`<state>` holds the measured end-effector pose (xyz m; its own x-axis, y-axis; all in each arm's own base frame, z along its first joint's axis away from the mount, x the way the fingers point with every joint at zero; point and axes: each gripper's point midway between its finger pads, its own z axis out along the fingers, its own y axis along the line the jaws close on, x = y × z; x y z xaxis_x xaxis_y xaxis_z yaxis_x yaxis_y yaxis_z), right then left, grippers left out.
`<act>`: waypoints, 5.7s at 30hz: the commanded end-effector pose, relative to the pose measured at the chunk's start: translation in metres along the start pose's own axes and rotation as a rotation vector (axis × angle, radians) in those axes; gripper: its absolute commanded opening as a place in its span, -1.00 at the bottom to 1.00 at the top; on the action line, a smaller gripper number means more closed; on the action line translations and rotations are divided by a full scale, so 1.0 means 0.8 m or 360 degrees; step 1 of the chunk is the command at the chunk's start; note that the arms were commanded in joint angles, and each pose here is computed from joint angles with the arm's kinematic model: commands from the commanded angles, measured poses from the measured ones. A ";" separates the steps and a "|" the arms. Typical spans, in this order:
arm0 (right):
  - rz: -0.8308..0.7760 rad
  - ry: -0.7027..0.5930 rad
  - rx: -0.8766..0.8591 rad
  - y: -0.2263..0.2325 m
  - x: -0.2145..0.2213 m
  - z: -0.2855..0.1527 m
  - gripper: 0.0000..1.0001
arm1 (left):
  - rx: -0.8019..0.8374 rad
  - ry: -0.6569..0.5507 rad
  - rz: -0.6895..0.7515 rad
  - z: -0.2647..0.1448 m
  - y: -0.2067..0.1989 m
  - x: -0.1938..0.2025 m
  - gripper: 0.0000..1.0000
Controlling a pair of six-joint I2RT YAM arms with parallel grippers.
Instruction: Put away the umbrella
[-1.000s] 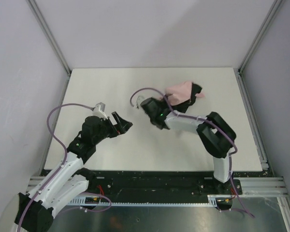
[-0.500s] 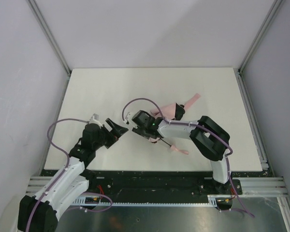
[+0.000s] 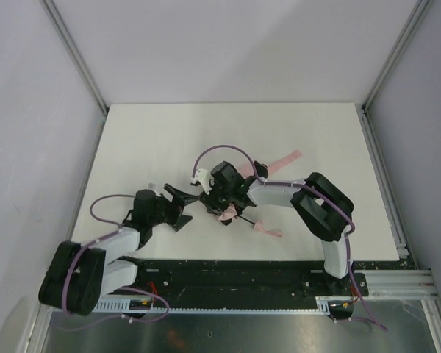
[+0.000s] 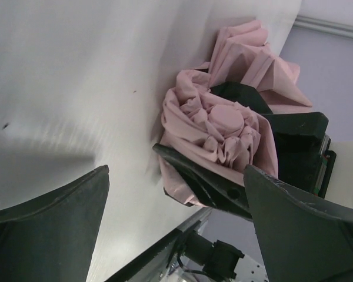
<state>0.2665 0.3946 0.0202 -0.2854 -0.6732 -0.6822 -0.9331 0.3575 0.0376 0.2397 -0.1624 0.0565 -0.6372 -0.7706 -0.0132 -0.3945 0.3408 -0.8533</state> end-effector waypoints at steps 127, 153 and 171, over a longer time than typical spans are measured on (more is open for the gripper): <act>0.1721 -0.0713 0.0198 -0.106 -0.109 -0.195 -1.00 | 0.0264 0.0022 0.0538 0.065 0.029 0.042 -1.00; 0.2140 -0.0944 0.0567 -0.038 -0.092 -0.268 0.98 | 0.0289 0.0042 0.0522 0.064 0.024 0.045 -1.00; 0.1775 -0.0539 0.1614 -0.054 -0.122 -0.188 0.15 | 0.0278 0.0052 0.0512 0.064 0.027 0.046 -1.00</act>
<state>0.2966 0.3752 0.1935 -0.5923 0.4484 -0.6694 0.2269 0.8900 0.3954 0.2532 -0.2174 0.0346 -0.7100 -0.6741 -0.2035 -0.0663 0.3518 -0.9337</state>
